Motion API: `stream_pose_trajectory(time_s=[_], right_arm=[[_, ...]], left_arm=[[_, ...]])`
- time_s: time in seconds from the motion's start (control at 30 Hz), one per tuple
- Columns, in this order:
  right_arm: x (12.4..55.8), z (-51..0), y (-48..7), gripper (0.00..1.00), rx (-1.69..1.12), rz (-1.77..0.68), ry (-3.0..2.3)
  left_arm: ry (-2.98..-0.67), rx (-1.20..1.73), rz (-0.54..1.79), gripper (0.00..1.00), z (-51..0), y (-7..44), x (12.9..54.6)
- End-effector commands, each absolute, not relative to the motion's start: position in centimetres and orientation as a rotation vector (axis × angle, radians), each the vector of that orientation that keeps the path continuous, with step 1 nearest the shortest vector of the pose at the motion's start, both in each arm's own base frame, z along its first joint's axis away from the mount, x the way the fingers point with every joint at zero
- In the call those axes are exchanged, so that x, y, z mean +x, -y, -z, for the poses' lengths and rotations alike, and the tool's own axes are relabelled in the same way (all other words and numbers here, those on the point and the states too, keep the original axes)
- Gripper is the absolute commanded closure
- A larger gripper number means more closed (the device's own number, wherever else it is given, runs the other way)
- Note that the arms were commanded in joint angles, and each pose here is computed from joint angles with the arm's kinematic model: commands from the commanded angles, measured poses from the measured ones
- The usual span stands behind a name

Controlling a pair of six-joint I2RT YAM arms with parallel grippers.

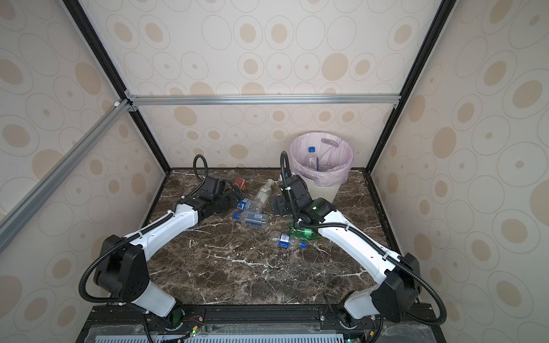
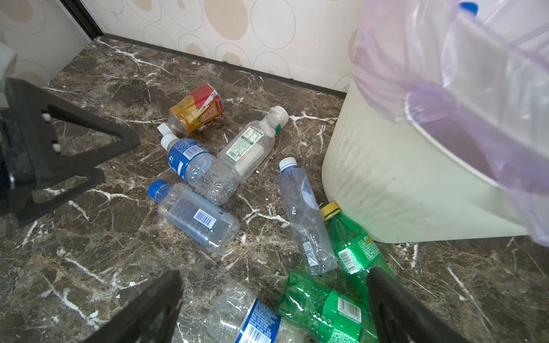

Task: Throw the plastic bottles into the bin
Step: 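Lower both grippers back toward the bottle pile beside the bin, then lower the left gripper onto the blue-capped clear water bottle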

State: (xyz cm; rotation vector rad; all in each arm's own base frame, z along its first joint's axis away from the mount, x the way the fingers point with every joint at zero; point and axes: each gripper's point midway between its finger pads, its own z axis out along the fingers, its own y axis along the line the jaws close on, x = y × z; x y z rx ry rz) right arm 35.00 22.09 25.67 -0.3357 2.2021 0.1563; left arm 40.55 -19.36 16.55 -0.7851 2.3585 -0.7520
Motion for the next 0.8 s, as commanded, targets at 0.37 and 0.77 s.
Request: stream_pose_trajectory(time_s=[0.37, 0.77], right_arm=[[34.1, -23.7, -22.7, 0.0, -0.324, -0.166, -2.221], [33.7, -23.0, -22.4, 0.0, -0.329, -0.168, -2.225]], left_arm=[[-2.487, -1.145, 0.671, 0.02, -9.1, 19.4, 39.8], [-2.524, -1.149, 0.605, 0.04, -7.1, 19.8, 40.5]])
